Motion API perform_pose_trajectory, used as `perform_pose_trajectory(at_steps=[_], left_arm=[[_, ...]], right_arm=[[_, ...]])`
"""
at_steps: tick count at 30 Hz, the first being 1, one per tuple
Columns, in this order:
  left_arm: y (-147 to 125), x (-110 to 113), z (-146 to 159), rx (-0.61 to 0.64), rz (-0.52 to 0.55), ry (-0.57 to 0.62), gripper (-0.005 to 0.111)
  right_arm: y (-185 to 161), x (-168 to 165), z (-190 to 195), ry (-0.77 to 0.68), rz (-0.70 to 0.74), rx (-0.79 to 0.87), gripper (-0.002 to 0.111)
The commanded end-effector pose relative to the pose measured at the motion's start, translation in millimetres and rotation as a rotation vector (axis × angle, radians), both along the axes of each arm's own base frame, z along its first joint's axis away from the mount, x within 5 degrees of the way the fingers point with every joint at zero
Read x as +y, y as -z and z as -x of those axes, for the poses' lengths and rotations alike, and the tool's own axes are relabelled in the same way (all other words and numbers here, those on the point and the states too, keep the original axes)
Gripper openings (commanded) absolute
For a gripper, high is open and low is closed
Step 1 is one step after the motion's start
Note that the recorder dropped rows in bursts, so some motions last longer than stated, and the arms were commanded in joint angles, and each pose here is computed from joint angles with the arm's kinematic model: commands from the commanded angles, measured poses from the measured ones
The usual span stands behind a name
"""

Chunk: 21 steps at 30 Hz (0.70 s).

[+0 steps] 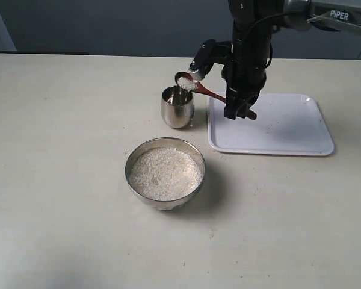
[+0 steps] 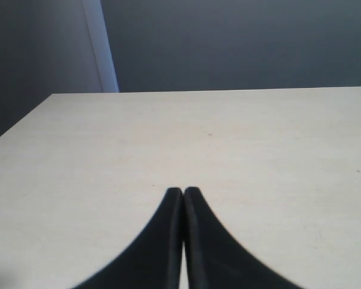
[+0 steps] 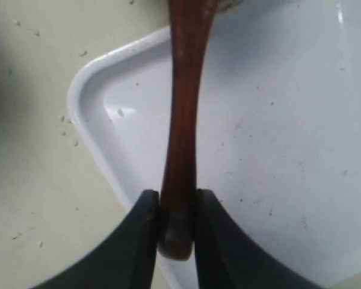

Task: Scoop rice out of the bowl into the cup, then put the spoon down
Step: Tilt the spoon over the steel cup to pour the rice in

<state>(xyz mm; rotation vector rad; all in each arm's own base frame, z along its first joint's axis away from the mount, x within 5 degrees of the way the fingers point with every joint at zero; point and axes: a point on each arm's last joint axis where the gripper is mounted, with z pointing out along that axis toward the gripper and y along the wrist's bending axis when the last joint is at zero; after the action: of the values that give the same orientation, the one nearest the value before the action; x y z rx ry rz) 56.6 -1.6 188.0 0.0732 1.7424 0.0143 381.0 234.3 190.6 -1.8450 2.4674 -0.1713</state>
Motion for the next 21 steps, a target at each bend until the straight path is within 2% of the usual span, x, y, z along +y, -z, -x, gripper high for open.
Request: perform_pose_trajectory(at_steps=[1, 13, 21], left_arm=[[-3.5, -0.3, 0.2, -0.016, 0.014, 0.003, 0.001], [-3.5, -0.3, 0.2, -0.016, 0.014, 0.003, 0.001], [-3.5, -0.3, 0.2, -0.016, 0.014, 0.003, 0.001]], right_arm=[[3.1, 0.9, -4.7, 0.005, -0.012, 0.004, 0.0], [9.9, 14.0, -20.8, 0.004, -0.106, -0.093, 0.0], [14.3, 14.6, -21.3, -0.001, -0.095, -0.091, 0.0]])
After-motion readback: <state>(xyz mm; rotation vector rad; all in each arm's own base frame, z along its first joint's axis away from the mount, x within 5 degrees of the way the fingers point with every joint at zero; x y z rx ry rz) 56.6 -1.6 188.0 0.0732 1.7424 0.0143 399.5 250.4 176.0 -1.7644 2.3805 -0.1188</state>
